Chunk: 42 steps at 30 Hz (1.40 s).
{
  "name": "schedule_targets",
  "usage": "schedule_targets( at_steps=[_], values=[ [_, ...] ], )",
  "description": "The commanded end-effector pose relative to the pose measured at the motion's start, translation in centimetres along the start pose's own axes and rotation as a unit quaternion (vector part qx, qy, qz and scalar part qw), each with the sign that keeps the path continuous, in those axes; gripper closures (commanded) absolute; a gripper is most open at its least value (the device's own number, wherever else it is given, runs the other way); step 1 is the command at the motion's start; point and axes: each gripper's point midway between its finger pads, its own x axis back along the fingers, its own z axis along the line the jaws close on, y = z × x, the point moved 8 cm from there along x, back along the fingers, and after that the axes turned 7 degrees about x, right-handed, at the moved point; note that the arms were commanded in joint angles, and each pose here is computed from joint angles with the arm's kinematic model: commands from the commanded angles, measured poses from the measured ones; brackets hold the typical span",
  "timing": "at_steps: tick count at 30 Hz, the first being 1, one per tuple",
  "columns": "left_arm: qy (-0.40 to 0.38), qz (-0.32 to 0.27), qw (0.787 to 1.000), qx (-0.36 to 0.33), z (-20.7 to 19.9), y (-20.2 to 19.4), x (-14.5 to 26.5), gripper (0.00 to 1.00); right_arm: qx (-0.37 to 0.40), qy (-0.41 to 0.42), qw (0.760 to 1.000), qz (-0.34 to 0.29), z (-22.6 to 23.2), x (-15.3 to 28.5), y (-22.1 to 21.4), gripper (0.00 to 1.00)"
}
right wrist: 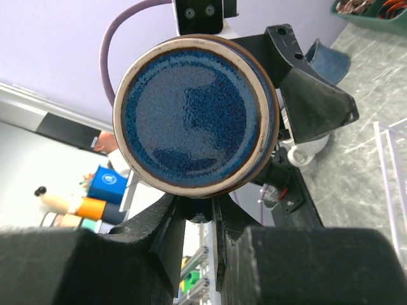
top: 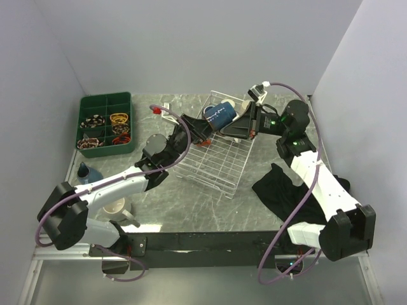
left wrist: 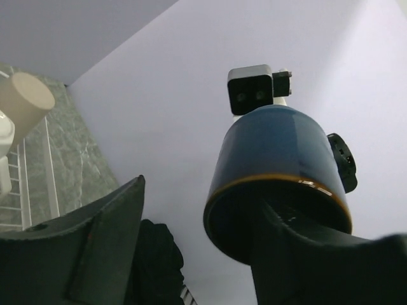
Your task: Load the cups into the dish rack
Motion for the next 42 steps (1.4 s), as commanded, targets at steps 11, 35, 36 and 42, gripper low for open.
schedule_targets(
  at_steps=[11,35,36,42],
  values=[
    [0.014,0.049,0.998,-0.043,-0.5,-0.9,5.2,0.05,0.115,-0.041,0.988,-0.094,0.6,3.3,0.6,1.00],
    [0.219,-0.072,0.959,-0.163,0.6,5.0,20.6,0.04,0.320,-0.173,0.931,0.004,-7.1,5.3,-3.1,1.00],
    [0.228,-0.069,0.957,-0.163,1.0,4.9,21.0,0.04,0.324,-0.180,0.929,0.010,-7.3,5.2,-3.2,1.00],
    [0.235,-0.083,0.957,-0.147,1.5,5.0,23.0,0.04,0.350,-0.245,0.903,0.046,-9.7,5.0,-3.3,1.00]
  ],
)
